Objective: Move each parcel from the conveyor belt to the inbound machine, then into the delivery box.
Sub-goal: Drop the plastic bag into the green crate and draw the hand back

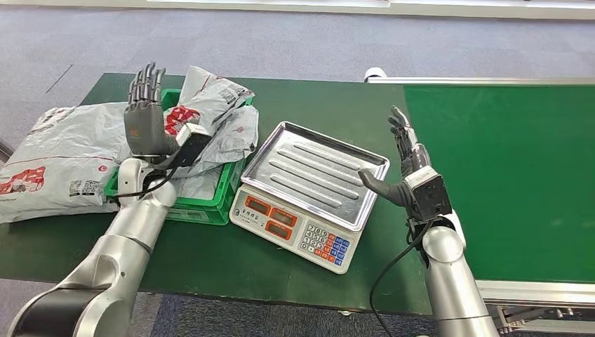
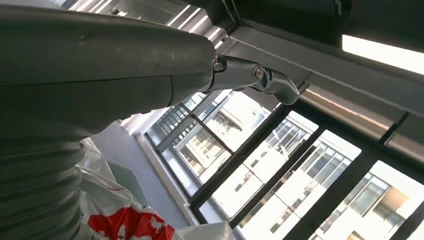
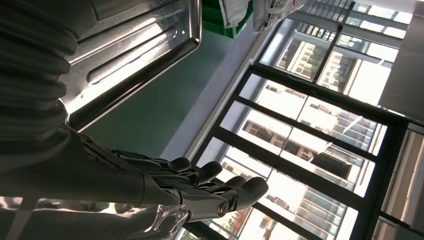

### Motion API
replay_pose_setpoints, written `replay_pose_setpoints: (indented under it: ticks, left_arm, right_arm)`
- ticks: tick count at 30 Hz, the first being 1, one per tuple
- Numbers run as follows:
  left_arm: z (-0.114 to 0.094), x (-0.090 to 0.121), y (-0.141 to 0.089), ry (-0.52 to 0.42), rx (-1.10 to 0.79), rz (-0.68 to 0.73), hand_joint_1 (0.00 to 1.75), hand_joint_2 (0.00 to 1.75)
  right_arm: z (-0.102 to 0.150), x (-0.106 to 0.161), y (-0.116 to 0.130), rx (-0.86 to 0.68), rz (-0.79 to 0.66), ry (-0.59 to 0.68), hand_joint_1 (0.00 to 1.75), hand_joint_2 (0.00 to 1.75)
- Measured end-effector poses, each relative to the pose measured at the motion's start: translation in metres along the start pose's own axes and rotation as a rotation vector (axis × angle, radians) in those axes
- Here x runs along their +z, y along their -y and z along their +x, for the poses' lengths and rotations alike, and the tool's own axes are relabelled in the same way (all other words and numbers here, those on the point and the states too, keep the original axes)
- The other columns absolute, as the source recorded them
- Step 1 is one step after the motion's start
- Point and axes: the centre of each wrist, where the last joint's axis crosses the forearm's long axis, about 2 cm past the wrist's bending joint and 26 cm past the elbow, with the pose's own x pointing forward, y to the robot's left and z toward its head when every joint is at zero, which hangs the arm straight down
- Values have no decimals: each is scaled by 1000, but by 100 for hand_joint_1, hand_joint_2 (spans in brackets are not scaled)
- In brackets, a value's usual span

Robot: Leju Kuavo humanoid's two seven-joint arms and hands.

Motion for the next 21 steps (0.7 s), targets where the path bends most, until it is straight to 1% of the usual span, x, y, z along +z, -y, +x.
replay_pose_setpoints:
  ticks: [3,6,10,14,16,18,20,21]
  left_arm:
    - [5,12,-3,28,46,88,0,175]
    - [7,19,-6,8,63,142,0,175]
    - [8,24,-10,-4,76,193,0,175]
    - [15,34,-12,-13,151,276,0,175]
    - [21,42,-11,-51,242,318,0,175]
    - [32,50,-9,-62,398,306,0,175]
    - [51,58,-4,0,621,194,0,175]
    - [63,62,0,49,770,107,0,175]
  right_arm:
    - [0,1,0,0,-1,-4,0,175]
    - [-1,2,0,0,0,-7,0,175]
    - [-1,3,0,0,0,-9,0,175]
    - [-1,4,-1,-1,0,-12,0,175]
    - [-2,5,-1,-1,-1,-14,0,175]
    - [-2,5,-1,0,-3,-14,0,175]
    - [-2,4,0,-6,-13,-11,0,175]
    - [-3,2,0,-11,-24,-9,0,175]
